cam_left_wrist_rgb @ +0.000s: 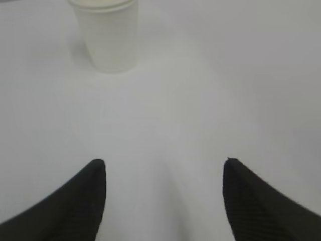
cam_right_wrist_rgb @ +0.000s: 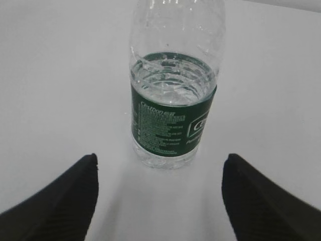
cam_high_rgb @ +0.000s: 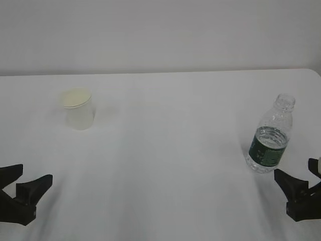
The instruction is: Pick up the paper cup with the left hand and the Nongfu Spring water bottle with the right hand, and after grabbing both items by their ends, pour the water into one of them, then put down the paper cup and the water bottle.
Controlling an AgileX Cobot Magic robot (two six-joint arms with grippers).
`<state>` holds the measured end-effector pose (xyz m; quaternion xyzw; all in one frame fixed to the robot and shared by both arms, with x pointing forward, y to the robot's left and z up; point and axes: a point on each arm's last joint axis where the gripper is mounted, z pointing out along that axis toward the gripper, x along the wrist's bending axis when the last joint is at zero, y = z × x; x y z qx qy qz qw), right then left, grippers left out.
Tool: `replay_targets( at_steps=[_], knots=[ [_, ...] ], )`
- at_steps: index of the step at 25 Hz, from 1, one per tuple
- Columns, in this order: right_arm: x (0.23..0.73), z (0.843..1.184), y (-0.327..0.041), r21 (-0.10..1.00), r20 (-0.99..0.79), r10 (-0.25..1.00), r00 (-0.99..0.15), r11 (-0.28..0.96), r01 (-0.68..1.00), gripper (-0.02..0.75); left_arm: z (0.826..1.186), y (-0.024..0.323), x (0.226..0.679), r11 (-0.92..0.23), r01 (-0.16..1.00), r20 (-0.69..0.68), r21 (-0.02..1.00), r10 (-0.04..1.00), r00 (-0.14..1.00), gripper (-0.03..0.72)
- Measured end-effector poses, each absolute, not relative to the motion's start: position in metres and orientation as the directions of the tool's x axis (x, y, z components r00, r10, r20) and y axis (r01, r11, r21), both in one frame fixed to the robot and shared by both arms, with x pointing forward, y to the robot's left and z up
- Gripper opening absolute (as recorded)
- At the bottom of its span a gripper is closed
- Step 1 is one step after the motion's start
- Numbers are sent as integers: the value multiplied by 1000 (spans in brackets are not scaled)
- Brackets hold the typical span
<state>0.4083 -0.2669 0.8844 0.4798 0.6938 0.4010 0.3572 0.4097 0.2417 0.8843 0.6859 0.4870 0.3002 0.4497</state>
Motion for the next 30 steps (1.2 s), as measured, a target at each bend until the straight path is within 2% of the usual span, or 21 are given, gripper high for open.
replay_targets(
  at_steps=[15, 30],
  knots=[
    [433, 876, -263, 898, -111, 952, -285, 219, 381, 573, 898, 234, 443, -73, 298, -25, 952, 950, 311, 524],
    [459, 862, -260, 899, -60, 963, -264, 168, 405, 573, 902, 235, 452, -49, 278, -30, 959, 962, 273, 524]
  ],
)
